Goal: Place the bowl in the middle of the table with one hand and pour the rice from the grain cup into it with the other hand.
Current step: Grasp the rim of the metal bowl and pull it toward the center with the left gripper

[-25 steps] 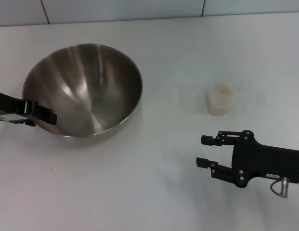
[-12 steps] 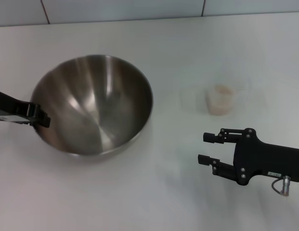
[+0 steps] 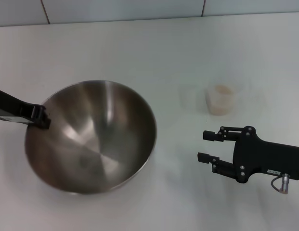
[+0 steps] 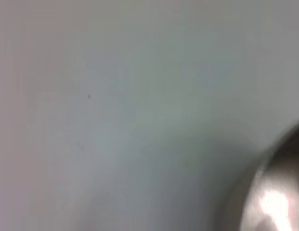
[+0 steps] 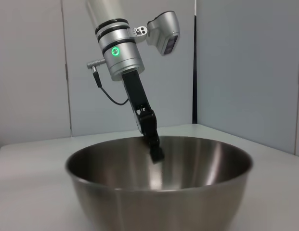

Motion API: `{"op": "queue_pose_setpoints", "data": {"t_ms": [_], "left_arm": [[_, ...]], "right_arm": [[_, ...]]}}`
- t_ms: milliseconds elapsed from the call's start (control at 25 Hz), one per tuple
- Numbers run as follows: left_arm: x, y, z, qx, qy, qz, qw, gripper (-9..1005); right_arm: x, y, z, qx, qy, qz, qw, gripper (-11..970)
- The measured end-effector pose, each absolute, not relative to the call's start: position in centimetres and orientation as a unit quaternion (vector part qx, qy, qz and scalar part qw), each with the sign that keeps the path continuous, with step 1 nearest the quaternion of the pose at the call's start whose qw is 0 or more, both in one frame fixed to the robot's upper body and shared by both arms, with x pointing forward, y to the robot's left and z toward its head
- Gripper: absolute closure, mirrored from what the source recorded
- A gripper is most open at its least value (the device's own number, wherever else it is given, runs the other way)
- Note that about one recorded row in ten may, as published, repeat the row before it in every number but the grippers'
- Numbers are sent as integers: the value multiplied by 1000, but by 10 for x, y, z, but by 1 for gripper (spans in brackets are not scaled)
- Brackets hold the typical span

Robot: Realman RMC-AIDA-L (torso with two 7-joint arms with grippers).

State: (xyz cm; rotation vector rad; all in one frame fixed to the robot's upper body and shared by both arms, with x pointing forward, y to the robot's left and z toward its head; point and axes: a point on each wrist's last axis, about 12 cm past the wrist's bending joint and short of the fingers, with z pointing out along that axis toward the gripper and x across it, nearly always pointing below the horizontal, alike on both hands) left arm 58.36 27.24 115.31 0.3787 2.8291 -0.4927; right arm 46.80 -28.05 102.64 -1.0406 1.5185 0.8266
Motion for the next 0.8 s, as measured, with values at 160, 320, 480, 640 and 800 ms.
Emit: {"op": "queue_pose_setpoints", "data": {"t_ms": [160, 320, 480, 640, 800], "left_arm": [[583, 263, 1151, 157, 968, -157, 113, 963], [583, 253, 1153, 181, 966, -148, 114, 971], [585, 249, 1158, 191, 963, -145, 120, 982], [587, 243, 1162, 206, 961, -141, 122, 986], [590, 239, 1167, 211, 959, -142, 126, 987]], "right_arm": [[469, -280, 1026, -437, 637, 346, 533, 471], [469, -280, 1027, -437, 637, 346, 533, 472], [469, -280, 1027, -436, 637, 346, 533, 472], [469, -280, 1027, -436, 637, 346, 533, 472], [469, -280, 1027, -437, 637, 346, 533, 472]]}}
